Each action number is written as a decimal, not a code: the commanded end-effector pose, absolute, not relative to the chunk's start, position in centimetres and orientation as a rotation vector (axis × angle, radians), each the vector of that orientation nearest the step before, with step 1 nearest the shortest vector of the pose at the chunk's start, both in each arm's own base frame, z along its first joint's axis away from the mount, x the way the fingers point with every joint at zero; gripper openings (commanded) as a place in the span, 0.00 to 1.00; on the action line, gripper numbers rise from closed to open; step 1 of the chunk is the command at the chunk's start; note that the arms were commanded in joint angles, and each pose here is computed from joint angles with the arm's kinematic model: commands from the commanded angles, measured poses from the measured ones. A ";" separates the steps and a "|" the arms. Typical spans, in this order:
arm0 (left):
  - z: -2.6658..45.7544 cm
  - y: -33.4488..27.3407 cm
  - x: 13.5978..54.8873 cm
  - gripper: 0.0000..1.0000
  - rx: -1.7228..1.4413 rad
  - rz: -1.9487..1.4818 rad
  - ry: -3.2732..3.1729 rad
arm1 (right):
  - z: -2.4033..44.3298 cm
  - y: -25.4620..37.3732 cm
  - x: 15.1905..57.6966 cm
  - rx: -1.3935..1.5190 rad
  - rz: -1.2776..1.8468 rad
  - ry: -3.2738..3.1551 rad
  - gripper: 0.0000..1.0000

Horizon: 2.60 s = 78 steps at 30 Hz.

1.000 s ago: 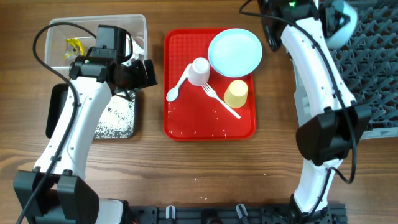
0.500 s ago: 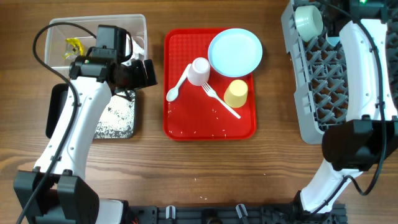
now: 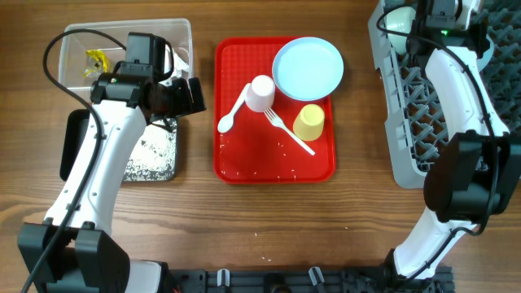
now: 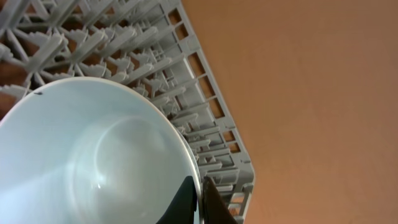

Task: Sort waste into correct bins and load items into the dishwasher rack
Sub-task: 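Lift the light blue bowl and carry it over the rack, then lower the light blue bowl into the rack slots and release it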

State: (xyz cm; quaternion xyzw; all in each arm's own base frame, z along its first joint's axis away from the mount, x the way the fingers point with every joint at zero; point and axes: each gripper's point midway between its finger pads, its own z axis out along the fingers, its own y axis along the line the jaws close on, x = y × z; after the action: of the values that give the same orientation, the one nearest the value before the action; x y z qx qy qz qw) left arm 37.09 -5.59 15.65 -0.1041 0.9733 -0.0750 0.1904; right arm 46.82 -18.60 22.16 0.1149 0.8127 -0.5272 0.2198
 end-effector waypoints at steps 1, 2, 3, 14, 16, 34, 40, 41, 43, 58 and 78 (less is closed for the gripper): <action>15.6 -5.7 37.2 1.00 -0.311 -0.228 2.737 | 22.0 -17.8 47.2 0.277 -1.493 2.244 0.04; 15.6 -5.7 37.2 1.00 -0.311 -0.228 2.737 | 21.8 -17.3 47.3 0.263 -1.489 2.246 0.04; 15.6 -5.7 37.2 1.00 -0.311 -0.228 2.737 | 21.7 -17.0 47.4 0.251 -1.484 2.247 0.04; 15.6 -5.7 37.2 1.00 -0.311 -0.228 2.737 | 18.8 -15.7 46.9 0.113 -1.572 2.270 0.04; 15.6 -5.7 37.2 1.00 -0.311 -0.228 2.737 | 18.8 -15.7 46.9 0.112 -1.573 2.268 0.04; 15.6 -5.7 37.2 1.00 -0.311 -0.228 2.737 | 18.7 -10.6 48.7 -0.029 -1.511 2.235 0.04; 15.6 -5.7 37.2 1.00 -0.311 -0.228 2.737 | 20.1 -12.3 48.7 0.008 -1.585 2.195 0.04; 15.6 -5.7 37.2 1.00 -0.311 -0.228 2.737 | 20.1 -12.4 48.6 -0.008 -1.598 2.203 0.04; 15.6 -5.7 37.2 1.00 -0.311 -0.228 2.737 | 19.8 -12.7 48.4 -0.007 -1.606 2.209 0.04; 15.6 -5.7 37.2 1.00 -0.311 -0.228 2.737 | 17.8 -15.9 46.6 0.003 -1.719 2.231 0.04; 15.6 -5.7 37.2 1.00 -0.311 -0.228 2.736 | 16.6 -11.4 48.3 -0.232 -1.628 2.257 0.04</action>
State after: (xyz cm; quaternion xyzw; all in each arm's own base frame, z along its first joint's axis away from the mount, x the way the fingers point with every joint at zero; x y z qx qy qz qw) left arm 37.09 -5.59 15.66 -0.1041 0.9733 -0.0750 0.1906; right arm 47.04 -14.33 18.70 -0.0301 0.7797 -0.6054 0.1569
